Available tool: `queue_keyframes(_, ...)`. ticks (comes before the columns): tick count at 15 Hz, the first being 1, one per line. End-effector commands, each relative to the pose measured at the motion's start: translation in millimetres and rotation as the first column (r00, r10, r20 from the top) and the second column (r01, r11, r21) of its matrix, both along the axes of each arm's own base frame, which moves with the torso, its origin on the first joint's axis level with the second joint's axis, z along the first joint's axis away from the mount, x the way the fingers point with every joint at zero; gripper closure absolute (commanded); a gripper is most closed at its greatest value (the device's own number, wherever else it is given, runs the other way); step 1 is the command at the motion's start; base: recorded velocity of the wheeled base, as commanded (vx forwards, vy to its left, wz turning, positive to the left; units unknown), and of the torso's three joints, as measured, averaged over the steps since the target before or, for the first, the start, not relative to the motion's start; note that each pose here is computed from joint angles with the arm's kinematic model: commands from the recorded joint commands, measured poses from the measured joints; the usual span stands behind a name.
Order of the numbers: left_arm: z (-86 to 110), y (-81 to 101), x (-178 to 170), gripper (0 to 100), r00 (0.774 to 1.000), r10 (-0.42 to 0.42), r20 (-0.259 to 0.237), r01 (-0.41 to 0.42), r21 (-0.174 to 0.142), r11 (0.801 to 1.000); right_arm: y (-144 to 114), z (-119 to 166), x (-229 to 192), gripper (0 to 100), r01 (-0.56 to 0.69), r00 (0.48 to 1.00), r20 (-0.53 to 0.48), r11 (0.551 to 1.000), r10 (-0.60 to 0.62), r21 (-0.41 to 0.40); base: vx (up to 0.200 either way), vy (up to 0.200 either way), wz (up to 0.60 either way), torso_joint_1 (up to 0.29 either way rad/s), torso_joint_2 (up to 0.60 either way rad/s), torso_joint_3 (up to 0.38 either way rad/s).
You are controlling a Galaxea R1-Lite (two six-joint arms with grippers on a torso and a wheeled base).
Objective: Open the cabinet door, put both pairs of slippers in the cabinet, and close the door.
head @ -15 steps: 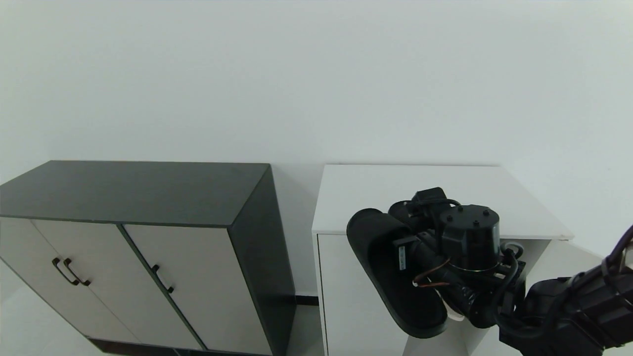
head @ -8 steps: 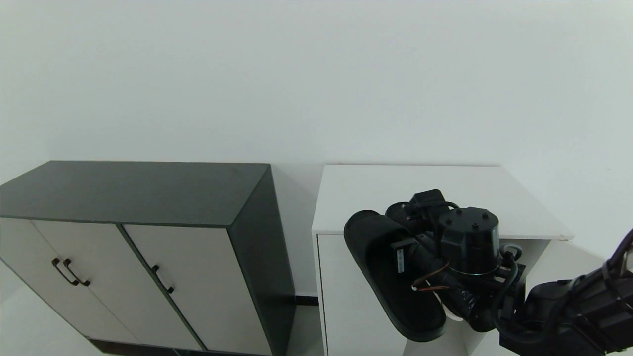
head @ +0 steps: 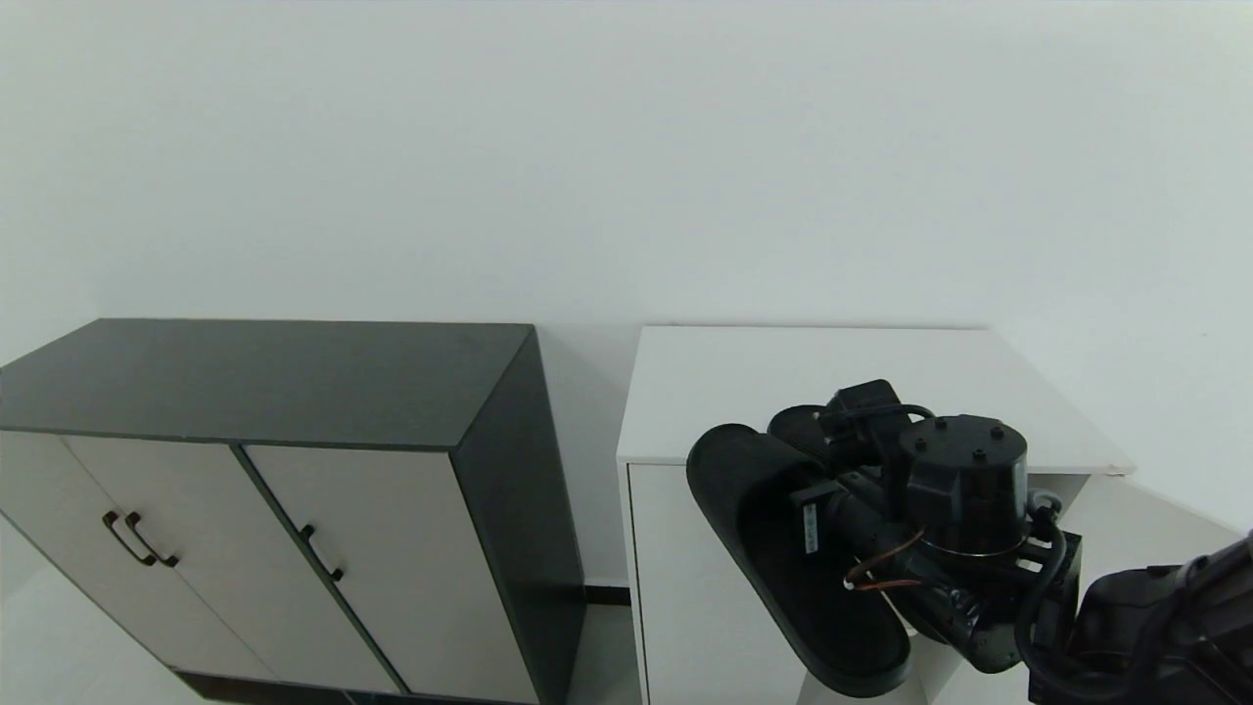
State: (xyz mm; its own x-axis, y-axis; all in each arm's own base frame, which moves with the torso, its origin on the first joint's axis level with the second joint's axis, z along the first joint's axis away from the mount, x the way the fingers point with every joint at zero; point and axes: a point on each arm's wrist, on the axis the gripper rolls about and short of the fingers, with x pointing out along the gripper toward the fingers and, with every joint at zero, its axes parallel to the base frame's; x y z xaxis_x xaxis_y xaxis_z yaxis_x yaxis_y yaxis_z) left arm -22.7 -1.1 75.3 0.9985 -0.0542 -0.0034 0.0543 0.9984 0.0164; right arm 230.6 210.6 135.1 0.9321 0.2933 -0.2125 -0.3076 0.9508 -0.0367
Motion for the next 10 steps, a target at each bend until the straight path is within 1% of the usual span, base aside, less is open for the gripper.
queue_keyframes(1, 0.0, 0.0, 0.0, 100, 1.0, 0.001, 0.0, -0.001, 0.0, 1.0, -1.3, 2.9, -1.2, 100, 0.0, 1.0, 0.006, 1.0, 0.0, 0.006, 0.0, -0.2, 0.0, 0.007, 0.0, 0.007)
queue_keyframes(5, 0.0, 0.0, 0.0, 100, 1.0, 0.001, 0.0, -0.001, 0.0, 1.0, -2.4, 2.0, -2.3, 100, 0.0, 1.0, 0.004, 1.0, 0.0, 0.001, 0.0, -0.2, 0.0, 0.004, 0.0, 0.004)
queue_keyframes(7, 0.0, 0.0, 0.0, 100, 1.0, 0.001, 0.0, -0.001, 0.0, 1.0, -3.3, 0.1, -4.0, 100, -0.006, 1.0, 0.004, 1.0, 0.006, -0.023, 0.0, -0.2, 0.0, 0.005, 0.0, 0.002)
queue_keyframes(10, 0.0, 0.0, 0.0, 100, 1.0, 0.001, 0.0, -0.001, 0.0, 1.0, -3.9, 1.9, -8.0, 100, -0.02, 1.0, 0.005, 0.999, 0.02, -0.025, 0.0, -0.2, 0.0, 0.001, 0.0, 0.005)
